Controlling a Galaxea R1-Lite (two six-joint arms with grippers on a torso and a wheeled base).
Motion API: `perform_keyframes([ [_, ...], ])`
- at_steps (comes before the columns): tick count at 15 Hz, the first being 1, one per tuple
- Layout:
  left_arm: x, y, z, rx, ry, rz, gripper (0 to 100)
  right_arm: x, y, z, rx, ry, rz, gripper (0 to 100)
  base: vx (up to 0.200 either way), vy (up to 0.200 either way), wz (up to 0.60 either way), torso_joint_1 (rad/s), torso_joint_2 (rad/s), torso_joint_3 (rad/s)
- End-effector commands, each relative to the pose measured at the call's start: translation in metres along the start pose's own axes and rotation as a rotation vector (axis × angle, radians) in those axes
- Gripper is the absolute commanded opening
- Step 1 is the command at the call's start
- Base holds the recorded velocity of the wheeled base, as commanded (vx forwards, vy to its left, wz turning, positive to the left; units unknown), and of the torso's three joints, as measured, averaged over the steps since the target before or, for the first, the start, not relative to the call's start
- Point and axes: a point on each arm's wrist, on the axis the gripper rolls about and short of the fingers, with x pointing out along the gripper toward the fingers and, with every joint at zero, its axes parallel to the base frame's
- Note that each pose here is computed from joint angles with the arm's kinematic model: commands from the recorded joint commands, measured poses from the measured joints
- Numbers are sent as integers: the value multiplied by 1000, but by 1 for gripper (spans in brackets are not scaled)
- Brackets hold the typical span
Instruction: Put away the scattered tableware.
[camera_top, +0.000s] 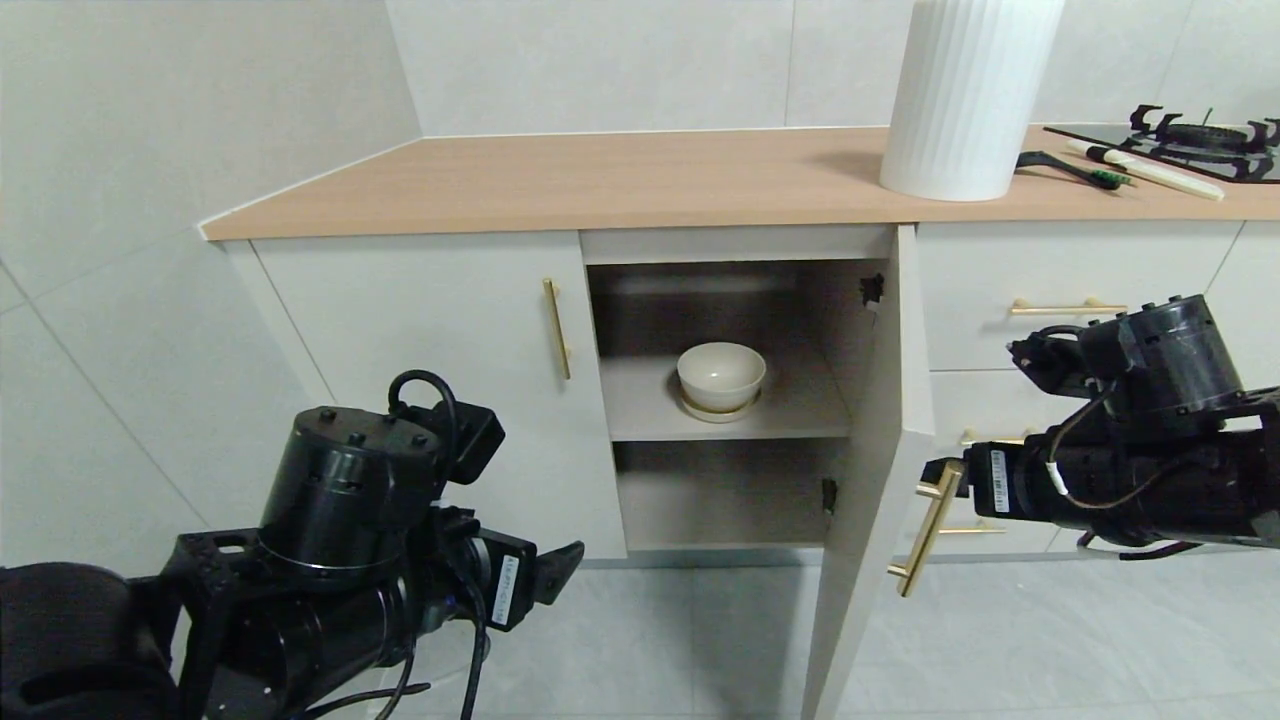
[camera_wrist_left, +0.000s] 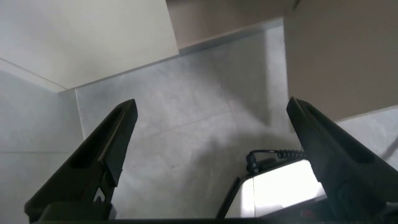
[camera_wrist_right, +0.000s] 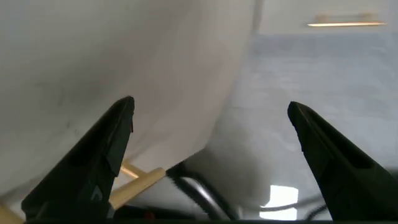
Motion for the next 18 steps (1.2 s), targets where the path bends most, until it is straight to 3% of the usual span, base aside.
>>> perform_keyframes([
  [1, -7, 2, 3, -8, -25, -4, 100, 5, 9, -1, -24, 19, 58, 100, 0, 0, 0, 0, 0, 0],
  [4, -13, 4, 6, -14, -47, -4, 100, 24, 18, 10, -73, 21, 107, 100, 0, 0, 0, 0, 0, 0],
  [8, -25, 7, 14, -32, -102, -9, 100, 75, 27, -10, -81, 104, 93, 100, 0, 0, 0, 0, 0, 0],
  [15, -22, 6, 13, -26, -91, -7, 100, 131, 36, -16, 41, -85, 67, 100, 0, 0, 0, 0, 0, 0],
  [18, -19, 5, 12, -23, -81, -4, 100, 134, 37, -14, 53, -106, 67, 100, 0, 0, 0, 0, 0, 0],
])
